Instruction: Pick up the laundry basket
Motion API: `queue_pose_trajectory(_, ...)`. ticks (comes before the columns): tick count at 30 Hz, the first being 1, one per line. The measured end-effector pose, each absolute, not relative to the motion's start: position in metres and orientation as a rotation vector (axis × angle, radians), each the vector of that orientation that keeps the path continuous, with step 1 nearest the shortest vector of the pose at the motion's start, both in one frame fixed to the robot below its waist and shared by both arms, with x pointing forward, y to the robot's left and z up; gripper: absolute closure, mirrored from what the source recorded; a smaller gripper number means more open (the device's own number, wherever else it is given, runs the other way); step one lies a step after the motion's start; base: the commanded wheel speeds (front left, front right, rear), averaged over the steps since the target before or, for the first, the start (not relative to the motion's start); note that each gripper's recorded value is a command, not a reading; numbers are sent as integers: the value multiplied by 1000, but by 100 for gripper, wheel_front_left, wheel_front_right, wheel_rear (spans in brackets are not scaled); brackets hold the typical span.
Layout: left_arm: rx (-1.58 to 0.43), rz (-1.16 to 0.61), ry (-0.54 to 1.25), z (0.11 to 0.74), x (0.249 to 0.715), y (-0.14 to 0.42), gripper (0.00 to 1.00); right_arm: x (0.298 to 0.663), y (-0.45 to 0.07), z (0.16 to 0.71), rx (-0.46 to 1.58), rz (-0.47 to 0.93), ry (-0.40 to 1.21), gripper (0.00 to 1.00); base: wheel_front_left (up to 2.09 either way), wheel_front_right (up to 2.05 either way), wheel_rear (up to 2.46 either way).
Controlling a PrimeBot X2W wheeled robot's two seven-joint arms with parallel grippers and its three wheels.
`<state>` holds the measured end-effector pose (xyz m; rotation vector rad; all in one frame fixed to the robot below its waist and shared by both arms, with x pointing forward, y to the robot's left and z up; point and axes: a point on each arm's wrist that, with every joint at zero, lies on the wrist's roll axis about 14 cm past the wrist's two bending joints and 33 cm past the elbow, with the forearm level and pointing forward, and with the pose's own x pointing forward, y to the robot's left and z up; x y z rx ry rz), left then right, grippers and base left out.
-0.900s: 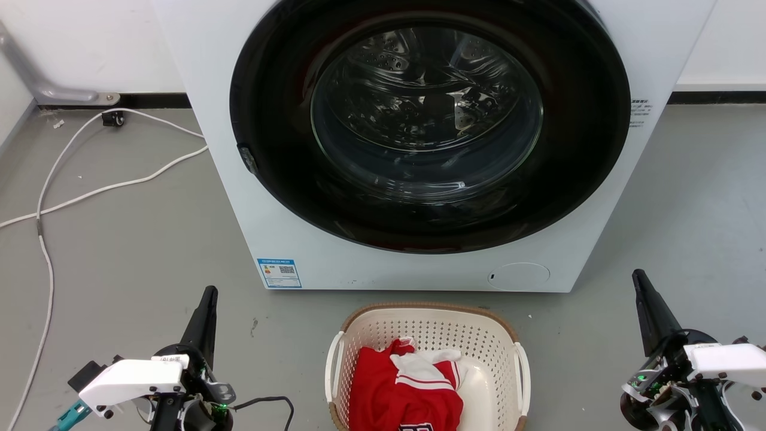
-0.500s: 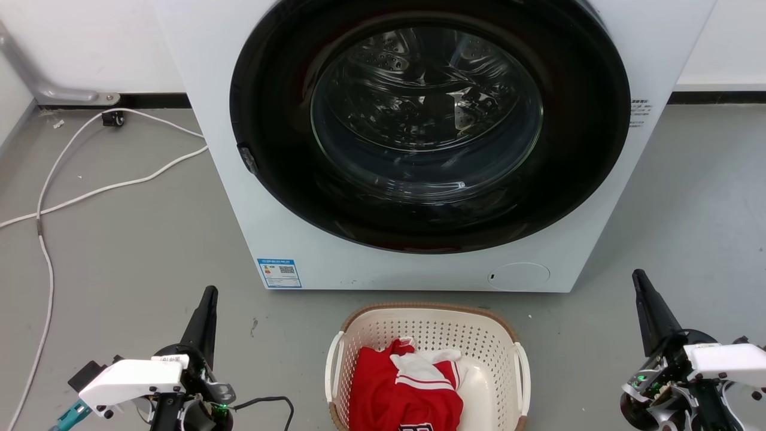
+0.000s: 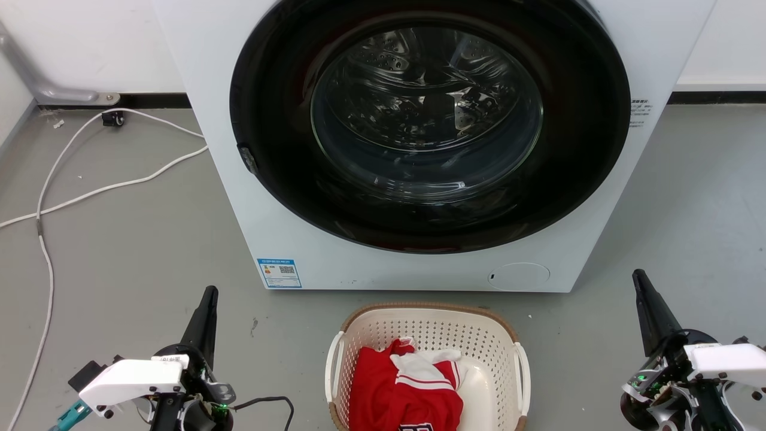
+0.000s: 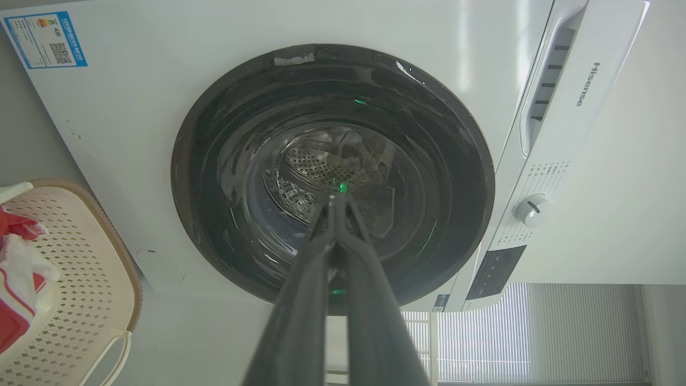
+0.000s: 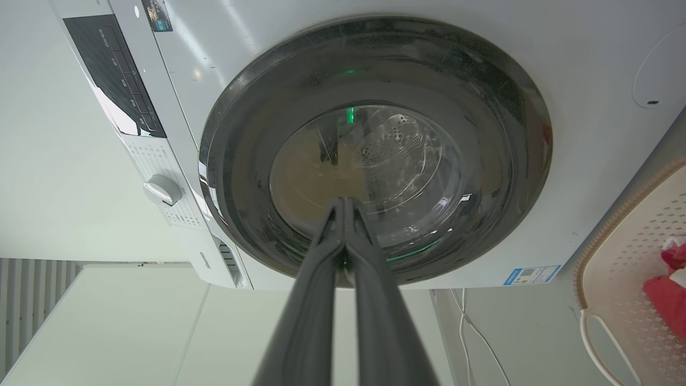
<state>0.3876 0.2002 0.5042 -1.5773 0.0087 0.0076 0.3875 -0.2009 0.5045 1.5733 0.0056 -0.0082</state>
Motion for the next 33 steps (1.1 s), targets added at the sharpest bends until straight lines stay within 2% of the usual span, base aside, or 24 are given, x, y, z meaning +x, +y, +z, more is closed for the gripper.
queue_pose_trajectory(7,-1577,8,8,504,388,200,100,388,-201,504,1574,-7,7,100,0,0,0)
queue_pose_trajectory(8,-1578,12,13,502,387,200,0,387,-201,503,1574,-11,12,0,0,0,0)
queue_pose_trajectory(13,-1589,76,67,477,375,198,0,374,-200,477,1580,-75,65,0,0,0,0)
queue_pose_trajectory(33,-1489,164,-12,476,369,221,0,370,-221,482,1417,-147,-16,0,0,0,0)
